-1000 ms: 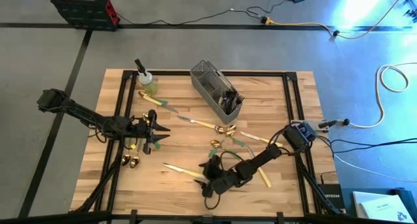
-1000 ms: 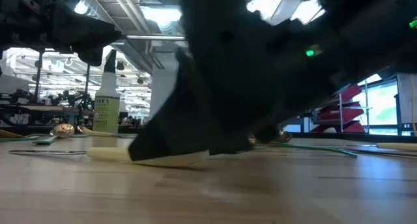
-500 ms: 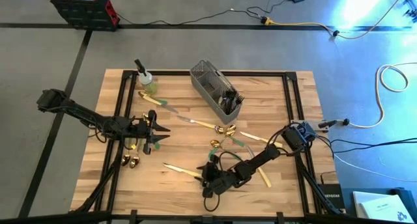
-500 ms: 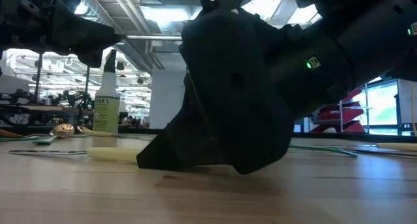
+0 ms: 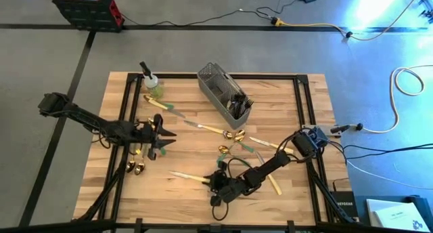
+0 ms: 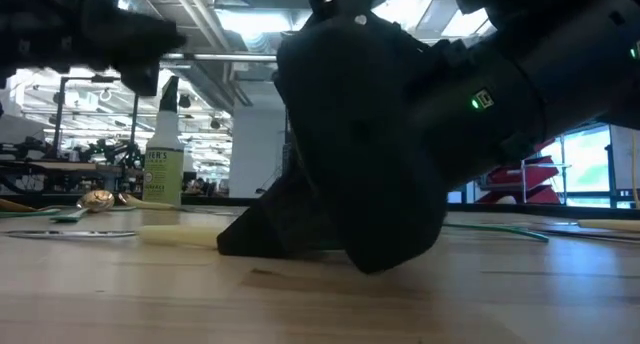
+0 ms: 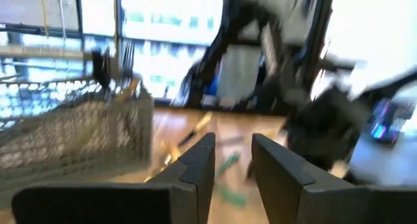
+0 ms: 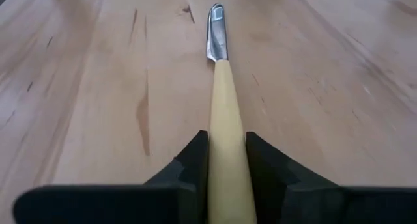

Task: Sort silverware
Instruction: Put the yellow table knife into the gray silverware organizer

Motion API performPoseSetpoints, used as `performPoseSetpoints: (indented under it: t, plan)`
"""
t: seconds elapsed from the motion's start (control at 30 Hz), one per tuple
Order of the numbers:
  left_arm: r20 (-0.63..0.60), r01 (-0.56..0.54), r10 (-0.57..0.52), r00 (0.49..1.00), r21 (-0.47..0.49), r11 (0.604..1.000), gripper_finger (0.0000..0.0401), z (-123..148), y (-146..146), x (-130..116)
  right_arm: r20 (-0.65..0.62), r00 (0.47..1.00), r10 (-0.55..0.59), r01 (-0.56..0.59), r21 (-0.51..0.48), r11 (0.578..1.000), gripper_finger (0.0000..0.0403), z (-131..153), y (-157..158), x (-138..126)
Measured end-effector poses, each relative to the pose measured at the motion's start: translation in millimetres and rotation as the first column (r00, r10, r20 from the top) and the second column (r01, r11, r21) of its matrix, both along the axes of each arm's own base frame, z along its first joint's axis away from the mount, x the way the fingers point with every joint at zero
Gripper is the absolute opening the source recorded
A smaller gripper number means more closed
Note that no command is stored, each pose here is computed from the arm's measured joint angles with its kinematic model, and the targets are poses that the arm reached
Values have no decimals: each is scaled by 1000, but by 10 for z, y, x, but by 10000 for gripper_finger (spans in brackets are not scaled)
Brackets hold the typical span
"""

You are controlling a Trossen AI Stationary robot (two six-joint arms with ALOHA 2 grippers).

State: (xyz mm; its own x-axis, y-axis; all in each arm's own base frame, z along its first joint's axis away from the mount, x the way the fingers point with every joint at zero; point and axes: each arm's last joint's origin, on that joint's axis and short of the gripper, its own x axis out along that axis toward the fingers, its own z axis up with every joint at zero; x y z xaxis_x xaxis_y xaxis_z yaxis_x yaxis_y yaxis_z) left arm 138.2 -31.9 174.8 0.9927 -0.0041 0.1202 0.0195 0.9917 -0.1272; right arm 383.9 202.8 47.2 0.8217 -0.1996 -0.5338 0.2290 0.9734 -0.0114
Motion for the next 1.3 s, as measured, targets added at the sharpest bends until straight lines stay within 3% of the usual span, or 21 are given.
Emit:
performPoseSetpoints:
  t: [0.23, 0.43, 0.53, 0.63, 0.77, 0.93, 1.13, 1.3]
  plan:
    - [178, 55, -48, 983, -37, 998, 86, 247, -16, -2, 48, 995, -86, 89, -60, 994, 58, 281, -53, -23]
    - [169, 96, -105, 980, 65, 993, 86, 459, -63, 90, 220, 955, -201, 222, -76, 972, 58, 865, 61, -123]
    - [199, 128, -143, 970, 90, 988, 86, 570, -85, 106, 288, 918, -273, 319, -125, 939, 58, 1080, 139, -260]
    - [222, 181, -202, 954, 111, 977, 86, 646, -121, 108, 399, 844, -358, 442, -139, 886, 58, 1374, 232, -420]
    - [199, 205, -228, 953, 131, 970, 86, 637, -156, 111, 470, 788, -397, 524, -174, 834, 58, 1634, 359, -617]
    - [80, 135, -140, 987, 61, 989, 86, 514, -157, 170, 484, 770, -416, 577, -251, 777, 58, 1826, 365, -703]
    - [-44, 22, -20, 999, 36, 999, 86, 331, -164, 307, 448, 782, -432, 598, -347, 723, 58, 1926, 166, -527]
    - [-62, -23, 31, 998, 126, 992, 86, 247, -166, 409, 407, 823, -397, 546, -372, 751, 58, 2012, -27, -330]
